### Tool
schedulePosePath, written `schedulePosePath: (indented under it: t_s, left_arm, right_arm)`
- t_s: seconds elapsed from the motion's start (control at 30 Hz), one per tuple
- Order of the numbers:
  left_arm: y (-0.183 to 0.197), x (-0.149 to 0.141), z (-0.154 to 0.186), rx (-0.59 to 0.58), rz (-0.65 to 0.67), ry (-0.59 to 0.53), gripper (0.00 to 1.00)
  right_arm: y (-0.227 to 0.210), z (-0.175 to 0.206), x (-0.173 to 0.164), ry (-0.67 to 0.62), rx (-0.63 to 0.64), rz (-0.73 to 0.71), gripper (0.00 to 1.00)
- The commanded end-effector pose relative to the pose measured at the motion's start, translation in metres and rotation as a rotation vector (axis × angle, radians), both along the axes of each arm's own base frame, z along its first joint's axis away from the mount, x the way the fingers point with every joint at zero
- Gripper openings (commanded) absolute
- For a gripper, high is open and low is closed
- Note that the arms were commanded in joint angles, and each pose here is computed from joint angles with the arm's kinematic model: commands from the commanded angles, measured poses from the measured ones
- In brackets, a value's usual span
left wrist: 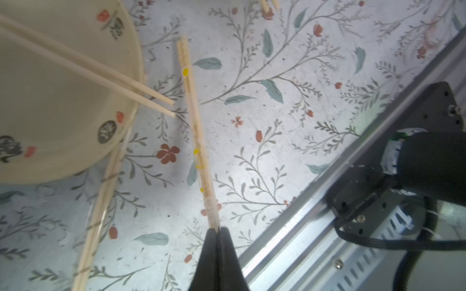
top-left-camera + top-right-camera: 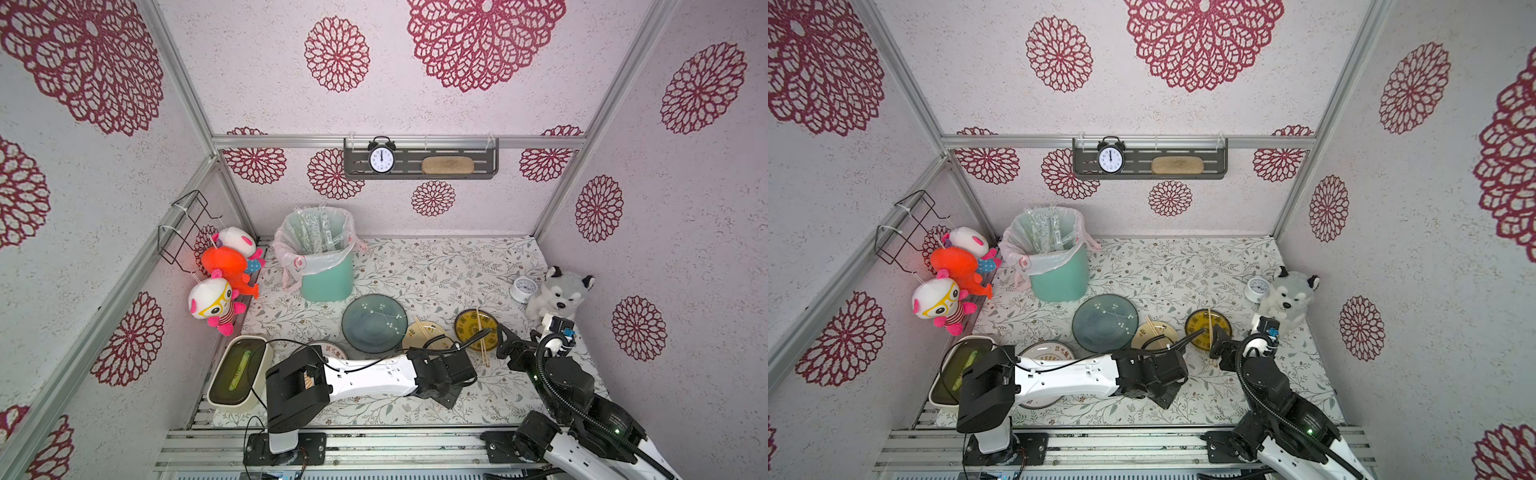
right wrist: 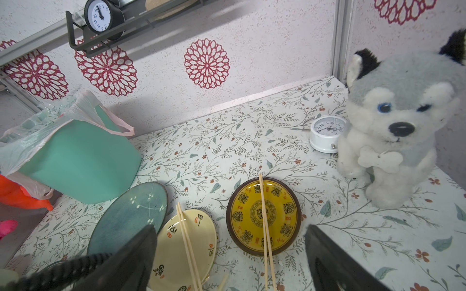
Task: Remove the packaging of disposable chopsticks
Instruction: Pick up the disposable chopsticks from the center of the board.
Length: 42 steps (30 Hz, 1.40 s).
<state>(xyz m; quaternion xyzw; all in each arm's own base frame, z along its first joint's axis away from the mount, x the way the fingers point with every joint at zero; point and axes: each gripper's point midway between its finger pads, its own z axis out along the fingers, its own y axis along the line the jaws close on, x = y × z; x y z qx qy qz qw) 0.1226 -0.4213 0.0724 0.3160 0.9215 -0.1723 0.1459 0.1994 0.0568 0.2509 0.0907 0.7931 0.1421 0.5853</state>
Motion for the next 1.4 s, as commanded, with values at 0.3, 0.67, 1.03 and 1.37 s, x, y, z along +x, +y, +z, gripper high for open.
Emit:
schedulePosePath:
  t_s: [0.3, 0.67, 1.03, 1.37]
  left_arm:
    - [-0.005, -0.010, 0.011, -0.090, -0.043, 0.000, 0.00]
    - [0.000, -0.009, 0.004, -0.091, -0.034, 0.002, 0.00]
    - [-0.004, -0.003, 0.030, -0.192, -0.034, -0.048, 0.00]
    - [-0.006, -0.007, 0.024, -0.206, -0.046, -0.039, 0.00]
  right_arm:
    - [0.037, -0.043, -0.001, 0.158, 0.063, 0.126, 0.96]
    - [0.038, -0.060, -0.002, 0.178, 0.090, 0.127, 0.96]
    - [0.067, -0.129, -0.023, 0.418, 0.162, 0.240, 0.99]
    - [0.088, -0.168, -0.032, 0.550, 0.277, 0.273, 0.99]
